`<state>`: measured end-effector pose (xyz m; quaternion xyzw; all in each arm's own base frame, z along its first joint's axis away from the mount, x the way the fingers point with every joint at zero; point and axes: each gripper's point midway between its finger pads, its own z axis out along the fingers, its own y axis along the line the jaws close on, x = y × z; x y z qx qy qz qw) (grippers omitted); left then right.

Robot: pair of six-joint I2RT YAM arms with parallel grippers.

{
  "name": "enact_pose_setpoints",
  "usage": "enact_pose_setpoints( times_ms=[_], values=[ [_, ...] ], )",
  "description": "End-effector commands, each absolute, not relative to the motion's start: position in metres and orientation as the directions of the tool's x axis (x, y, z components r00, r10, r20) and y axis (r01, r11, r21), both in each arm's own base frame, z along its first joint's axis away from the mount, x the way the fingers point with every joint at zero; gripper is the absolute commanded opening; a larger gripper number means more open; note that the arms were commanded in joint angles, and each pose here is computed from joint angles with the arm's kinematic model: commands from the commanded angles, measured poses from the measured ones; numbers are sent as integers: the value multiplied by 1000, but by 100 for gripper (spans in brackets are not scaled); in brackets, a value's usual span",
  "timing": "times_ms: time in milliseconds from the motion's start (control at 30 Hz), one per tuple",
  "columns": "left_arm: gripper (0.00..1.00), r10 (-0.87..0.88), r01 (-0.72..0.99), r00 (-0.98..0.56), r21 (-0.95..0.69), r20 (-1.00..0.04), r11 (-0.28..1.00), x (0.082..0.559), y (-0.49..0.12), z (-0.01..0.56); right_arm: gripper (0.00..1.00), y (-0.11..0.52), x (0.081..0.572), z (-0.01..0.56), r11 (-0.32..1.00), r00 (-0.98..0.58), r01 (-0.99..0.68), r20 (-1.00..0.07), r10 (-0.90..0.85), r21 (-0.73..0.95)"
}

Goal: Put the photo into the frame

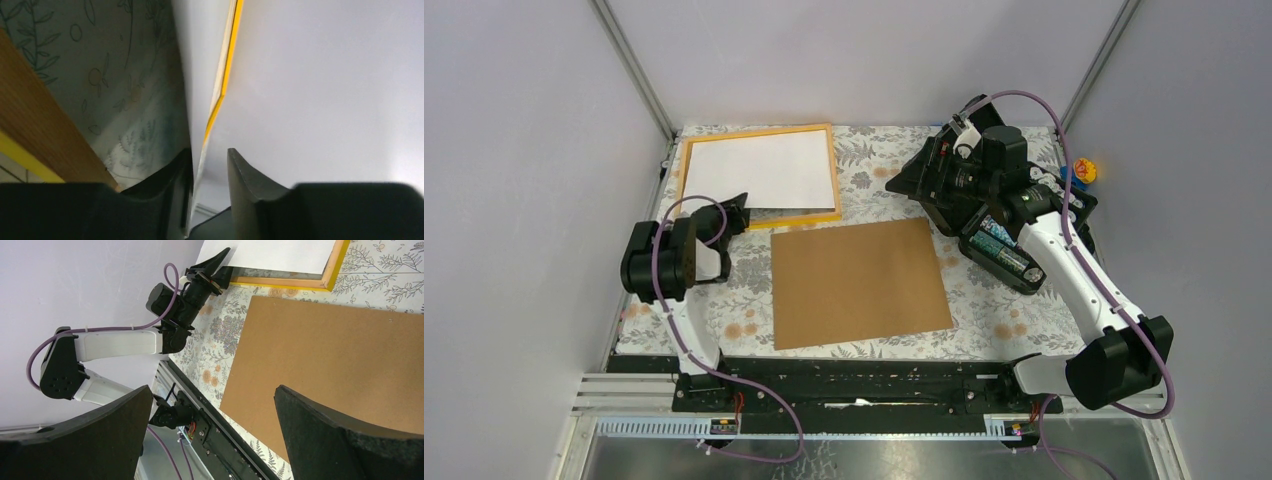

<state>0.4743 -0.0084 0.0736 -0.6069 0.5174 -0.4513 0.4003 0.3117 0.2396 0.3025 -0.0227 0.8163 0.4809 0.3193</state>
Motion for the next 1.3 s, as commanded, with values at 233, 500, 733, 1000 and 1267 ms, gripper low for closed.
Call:
enact_pose_setpoints(
  times_ms=[233, 500, 733, 1000, 1267],
  values=[
    [84, -993, -359, -114, -933, -2, 43, 466, -31, 102, 100, 242, 310, 299, 539, -785, -367, -563, 257, 758],
    [99, -975, -550, -220, -829, 24, 104, 466, -44, 94, 100, 240, 307, 295, 535, -775, -373, -572, 269, 758],
    [99, -980, -639, -200, -758, 2, 129, 485, -30, 97, 100, 239, 303, 297, 533, -771, -383, -579, 266, 755],
    [99, -967, -752, -242, -646, 83, 133, 478, -36, 69, 99, 238, 300, 302, 529, -762, -392, -588, 272, 753],
    [99, -966, -813, -257, -535, -25, 230, 464, -15, 99, 100, 238, 299, 303, 525, -762, -398, -590, 267, 752]
  ],
)
